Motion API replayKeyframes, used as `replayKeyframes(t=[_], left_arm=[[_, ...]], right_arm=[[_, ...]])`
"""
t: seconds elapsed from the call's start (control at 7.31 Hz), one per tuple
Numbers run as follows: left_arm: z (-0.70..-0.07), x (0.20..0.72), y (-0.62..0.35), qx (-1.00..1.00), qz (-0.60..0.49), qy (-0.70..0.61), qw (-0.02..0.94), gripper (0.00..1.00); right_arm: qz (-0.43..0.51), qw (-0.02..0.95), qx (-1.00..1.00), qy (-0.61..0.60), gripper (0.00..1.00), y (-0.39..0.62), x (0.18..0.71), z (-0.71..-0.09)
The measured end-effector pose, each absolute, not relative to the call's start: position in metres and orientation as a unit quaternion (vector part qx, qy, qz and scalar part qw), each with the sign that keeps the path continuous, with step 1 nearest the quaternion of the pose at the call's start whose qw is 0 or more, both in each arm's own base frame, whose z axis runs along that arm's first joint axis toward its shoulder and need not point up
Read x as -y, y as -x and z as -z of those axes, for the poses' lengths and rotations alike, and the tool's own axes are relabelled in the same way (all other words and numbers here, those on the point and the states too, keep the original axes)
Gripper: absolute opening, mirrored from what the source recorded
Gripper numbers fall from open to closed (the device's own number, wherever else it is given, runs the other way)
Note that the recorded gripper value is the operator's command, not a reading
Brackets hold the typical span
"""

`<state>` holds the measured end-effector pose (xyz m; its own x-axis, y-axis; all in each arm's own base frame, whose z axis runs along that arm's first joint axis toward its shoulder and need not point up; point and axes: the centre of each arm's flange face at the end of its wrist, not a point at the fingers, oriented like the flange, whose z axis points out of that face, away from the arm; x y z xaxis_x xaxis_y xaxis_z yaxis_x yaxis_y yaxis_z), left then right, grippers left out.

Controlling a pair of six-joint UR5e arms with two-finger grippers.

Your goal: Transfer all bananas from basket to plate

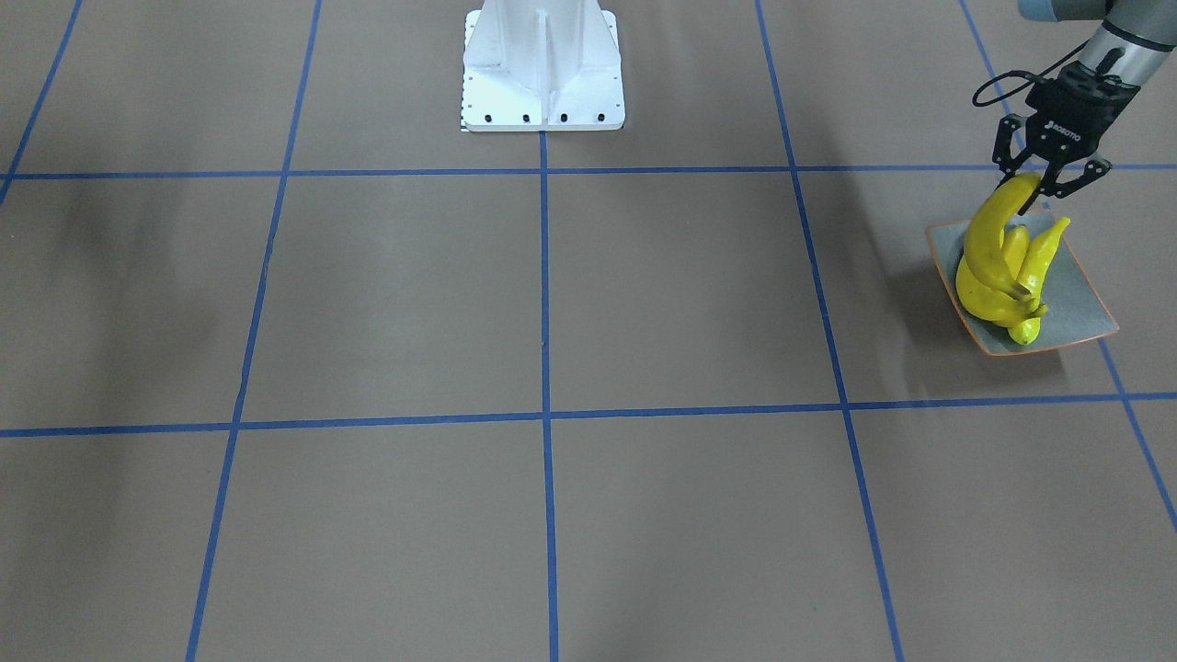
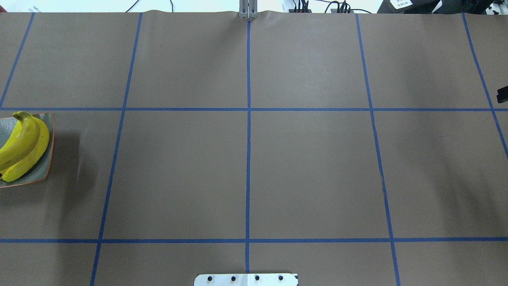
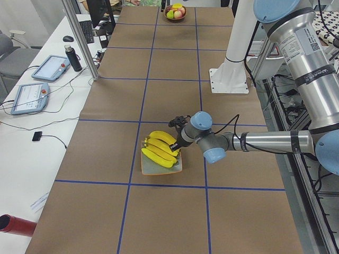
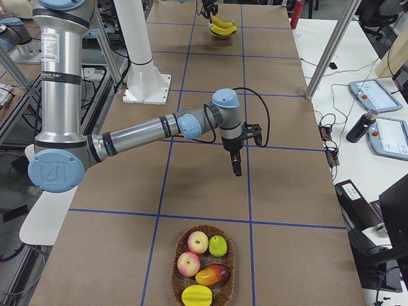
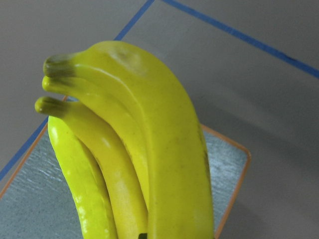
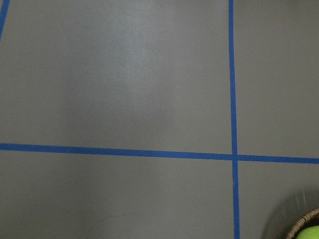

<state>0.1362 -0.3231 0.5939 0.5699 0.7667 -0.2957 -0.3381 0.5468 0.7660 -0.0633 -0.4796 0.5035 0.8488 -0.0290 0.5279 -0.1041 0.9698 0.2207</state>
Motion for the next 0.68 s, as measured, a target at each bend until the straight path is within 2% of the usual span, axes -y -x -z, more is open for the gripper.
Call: replayKeyframes(t=[0.68], left_arm=[[-0.582,0.346,-0.153,-0.345,-0.329,-0.339,0.811,0.99]], right_arm=[[-0.028,0.953,0.278,-0.119,1.00,0.055,0.481,-0.505]])
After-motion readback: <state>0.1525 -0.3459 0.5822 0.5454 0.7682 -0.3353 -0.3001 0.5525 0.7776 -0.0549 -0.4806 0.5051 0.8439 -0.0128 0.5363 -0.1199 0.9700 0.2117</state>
